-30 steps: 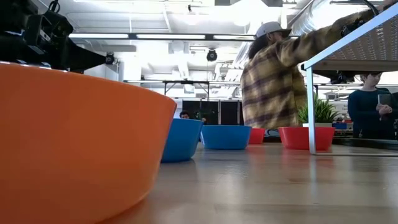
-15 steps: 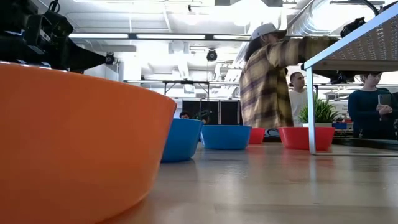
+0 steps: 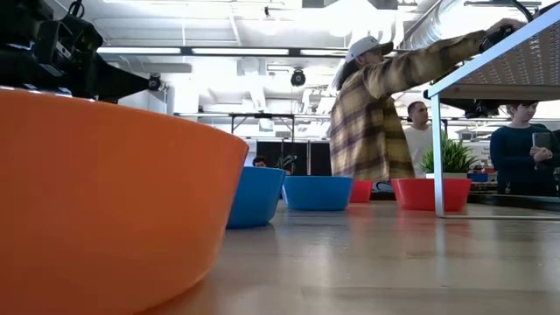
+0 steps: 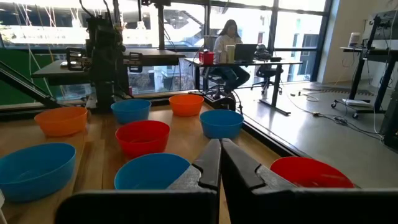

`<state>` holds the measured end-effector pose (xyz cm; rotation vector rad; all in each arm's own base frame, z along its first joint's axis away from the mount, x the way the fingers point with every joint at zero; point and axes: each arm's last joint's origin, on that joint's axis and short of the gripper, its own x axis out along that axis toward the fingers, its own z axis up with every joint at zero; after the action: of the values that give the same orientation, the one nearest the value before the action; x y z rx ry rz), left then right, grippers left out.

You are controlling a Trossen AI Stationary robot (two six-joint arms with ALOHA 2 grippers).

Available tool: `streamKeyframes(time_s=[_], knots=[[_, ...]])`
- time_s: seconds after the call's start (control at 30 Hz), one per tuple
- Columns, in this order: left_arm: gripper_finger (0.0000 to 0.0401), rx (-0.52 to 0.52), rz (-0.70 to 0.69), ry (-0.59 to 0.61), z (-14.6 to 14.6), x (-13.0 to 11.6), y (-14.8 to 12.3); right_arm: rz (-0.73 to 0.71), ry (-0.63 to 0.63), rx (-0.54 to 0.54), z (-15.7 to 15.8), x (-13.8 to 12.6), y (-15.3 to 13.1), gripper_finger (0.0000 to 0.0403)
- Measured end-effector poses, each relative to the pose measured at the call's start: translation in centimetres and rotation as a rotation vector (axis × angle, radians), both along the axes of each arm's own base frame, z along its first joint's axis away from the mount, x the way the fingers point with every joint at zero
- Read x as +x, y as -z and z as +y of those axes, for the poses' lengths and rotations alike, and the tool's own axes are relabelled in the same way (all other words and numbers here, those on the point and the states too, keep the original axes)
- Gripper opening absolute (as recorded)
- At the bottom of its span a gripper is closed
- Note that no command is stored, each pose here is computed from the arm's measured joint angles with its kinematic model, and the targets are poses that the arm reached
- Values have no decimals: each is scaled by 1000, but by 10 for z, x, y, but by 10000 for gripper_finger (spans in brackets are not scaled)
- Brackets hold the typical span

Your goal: Pick & Place Mini bowls

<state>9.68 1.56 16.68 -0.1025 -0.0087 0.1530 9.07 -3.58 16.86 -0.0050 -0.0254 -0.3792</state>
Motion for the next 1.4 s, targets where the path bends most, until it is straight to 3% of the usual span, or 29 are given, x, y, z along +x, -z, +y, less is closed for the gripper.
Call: streamKeyframes(time_s=[0.57, 0.77, 0.87, 1.0, 1.17, 1.4], knots=[[0, -11, -2, 1, 0, 0, 0, -11, 3, -4, 0, 0, -1, 0], [0, -13, -2, 1, 0, 0, 0, -203, 6, -12, 0, -2, -18, 0], [0, -18, -3, 1, 0, 0, 0, -334, -1, -66, 2, -6, -32, 0], [0, -18, -3, 0, 0, 0, 0, -352, -9, -53, 2, -6, -48, 0], [0, -18, -3, 0, 0, 0, 0, -250, 52, 26, -3, 1, -69, 0], [0, -18, -3, -1, 0, 0, 0, 2, 147, 141, -16, 29, -103, 0]])
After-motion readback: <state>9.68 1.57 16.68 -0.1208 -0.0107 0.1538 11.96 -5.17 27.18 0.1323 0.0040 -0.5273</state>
